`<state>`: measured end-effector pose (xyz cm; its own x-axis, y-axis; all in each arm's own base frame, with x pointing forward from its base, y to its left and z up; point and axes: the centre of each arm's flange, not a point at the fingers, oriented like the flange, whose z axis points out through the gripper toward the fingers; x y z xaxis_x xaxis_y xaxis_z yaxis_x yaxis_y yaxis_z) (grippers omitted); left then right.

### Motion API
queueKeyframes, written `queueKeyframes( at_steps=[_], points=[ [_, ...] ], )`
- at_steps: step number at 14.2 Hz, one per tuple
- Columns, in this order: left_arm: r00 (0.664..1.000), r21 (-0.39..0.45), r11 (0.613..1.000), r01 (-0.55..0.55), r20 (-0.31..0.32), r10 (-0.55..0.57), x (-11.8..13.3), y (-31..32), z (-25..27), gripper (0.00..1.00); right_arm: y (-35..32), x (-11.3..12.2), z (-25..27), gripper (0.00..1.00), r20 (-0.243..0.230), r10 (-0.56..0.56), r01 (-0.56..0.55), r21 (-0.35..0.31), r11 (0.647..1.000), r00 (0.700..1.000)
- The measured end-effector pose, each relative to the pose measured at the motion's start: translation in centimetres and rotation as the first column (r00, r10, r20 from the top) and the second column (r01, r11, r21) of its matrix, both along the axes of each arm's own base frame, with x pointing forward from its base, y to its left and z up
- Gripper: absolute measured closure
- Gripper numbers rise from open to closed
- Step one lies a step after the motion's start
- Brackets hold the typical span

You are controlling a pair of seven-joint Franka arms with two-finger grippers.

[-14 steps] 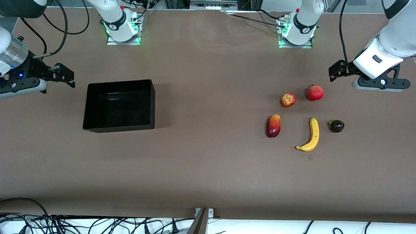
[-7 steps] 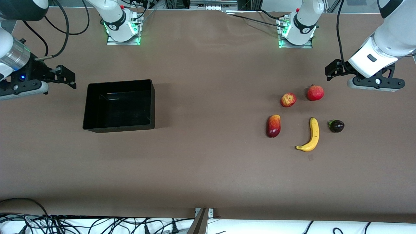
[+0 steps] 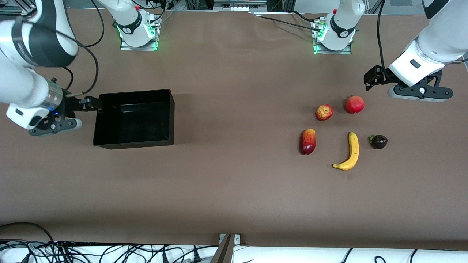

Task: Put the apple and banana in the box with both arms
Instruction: 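Move the right gripper down to the rim of the black box, then grasp the black box's rim with the right gripper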

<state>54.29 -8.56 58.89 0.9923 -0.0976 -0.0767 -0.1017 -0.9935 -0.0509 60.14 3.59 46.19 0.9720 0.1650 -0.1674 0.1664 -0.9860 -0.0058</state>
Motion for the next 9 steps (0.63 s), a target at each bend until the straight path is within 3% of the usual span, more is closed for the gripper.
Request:
queueKeyframes(
  at_steps=[4,9],
  points=[
    [1.000,-0.001,1.000,-0.001,0.004,0.001,0.1,0.1,0.2,0.00,-5.9,-3.0,-9.7,0.00,0.030,-0.139,0.140,-0.019,0.990,0.990],
    [1.000,-0.001,1.000,-0.001,0.003,0.001,0.1,0.1,0.1,0.00,-8.1,-7.3,-16.9,0.00,0.029,-0.192,0.193,-0.025,0.981,0.981]
  ],
)
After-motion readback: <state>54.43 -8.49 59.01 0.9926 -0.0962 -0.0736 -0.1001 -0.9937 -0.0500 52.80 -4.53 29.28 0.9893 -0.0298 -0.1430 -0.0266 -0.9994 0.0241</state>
